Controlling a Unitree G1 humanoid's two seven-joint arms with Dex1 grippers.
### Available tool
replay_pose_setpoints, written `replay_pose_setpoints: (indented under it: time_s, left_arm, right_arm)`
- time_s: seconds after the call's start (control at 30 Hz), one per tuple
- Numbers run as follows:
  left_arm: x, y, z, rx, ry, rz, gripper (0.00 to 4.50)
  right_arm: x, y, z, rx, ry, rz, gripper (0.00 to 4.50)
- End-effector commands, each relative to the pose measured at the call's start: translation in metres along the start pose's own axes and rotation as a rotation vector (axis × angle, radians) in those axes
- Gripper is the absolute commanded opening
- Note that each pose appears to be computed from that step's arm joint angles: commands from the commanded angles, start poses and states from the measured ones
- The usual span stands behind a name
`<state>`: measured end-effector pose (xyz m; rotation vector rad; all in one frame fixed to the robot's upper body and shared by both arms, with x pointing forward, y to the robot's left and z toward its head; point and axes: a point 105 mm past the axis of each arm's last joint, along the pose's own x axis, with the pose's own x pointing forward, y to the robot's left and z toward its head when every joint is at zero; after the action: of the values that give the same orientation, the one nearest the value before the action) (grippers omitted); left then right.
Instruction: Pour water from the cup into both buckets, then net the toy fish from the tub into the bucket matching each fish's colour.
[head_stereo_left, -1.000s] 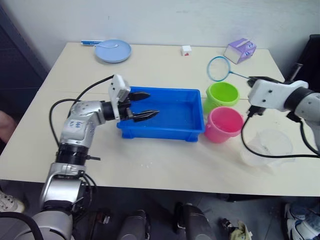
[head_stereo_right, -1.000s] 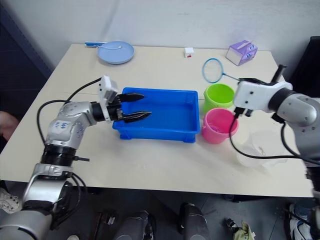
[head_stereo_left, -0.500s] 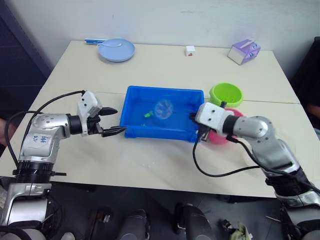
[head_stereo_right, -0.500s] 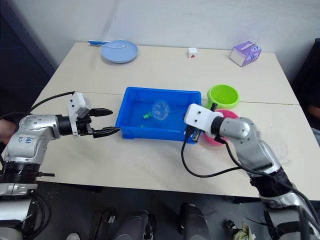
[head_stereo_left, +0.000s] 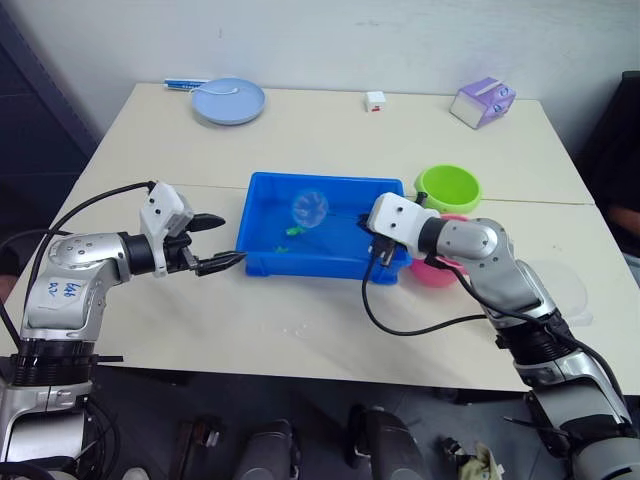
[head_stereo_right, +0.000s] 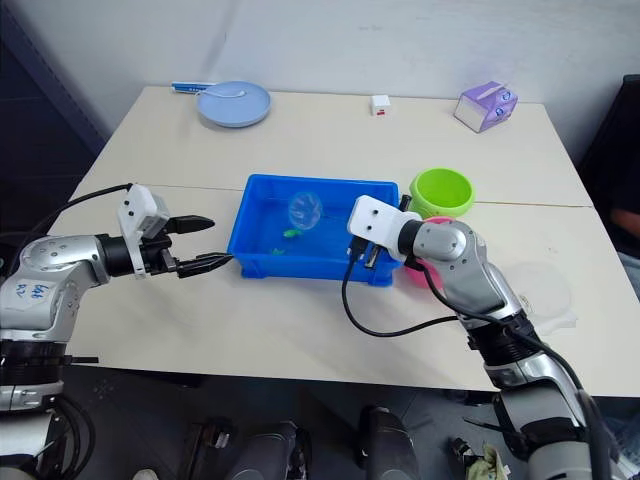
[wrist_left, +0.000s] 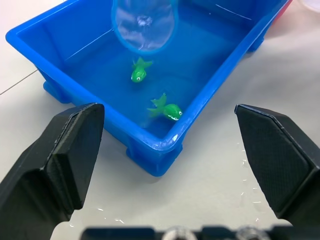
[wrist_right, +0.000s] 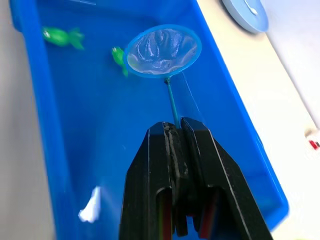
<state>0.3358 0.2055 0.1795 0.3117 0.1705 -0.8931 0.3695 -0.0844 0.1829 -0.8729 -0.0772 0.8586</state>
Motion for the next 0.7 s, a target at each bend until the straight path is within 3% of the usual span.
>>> replay_pose_setpoints:
  time_s: [0.03, 0.23, 0.47, 0.6, 0.7]
  left_arm:
    - [-0.004, 0.000, 0.011, 0.030, -0.035, 0.014, 4.50]
    - [0.001, -0.002, 0.012, 0.027, -0.046, 0.009, 4.50]
    - [0.001, 0.001, 0.012, 0.027, -0.049, 0.016, 4.50]
    - [0.000, 0.002, 0.011, 0.029, -0.050, 0.020, 4.50]
    - [0.000, 0.002, 0.011, 0.028, -0.055, 0.024, 4.50]
  right_arm:
    - [-0.001, -0.017, 0.006, -0.057, 0.001, -0.072, 0.80]
    - [0.007, -0.020, -0.002, -0.085, 0.041, -0.071, 0.80]
    - [0.022, 0.010, -0.013, -0.096, 0.076, 0.078, 0.80]
    - [0.025, 0.020, -0.008, -0.068, 0.054, 0.109, 0.80]
    - [0.026, 0.025, -0.002, 0.081, 0.013, 0.111, 0.80]
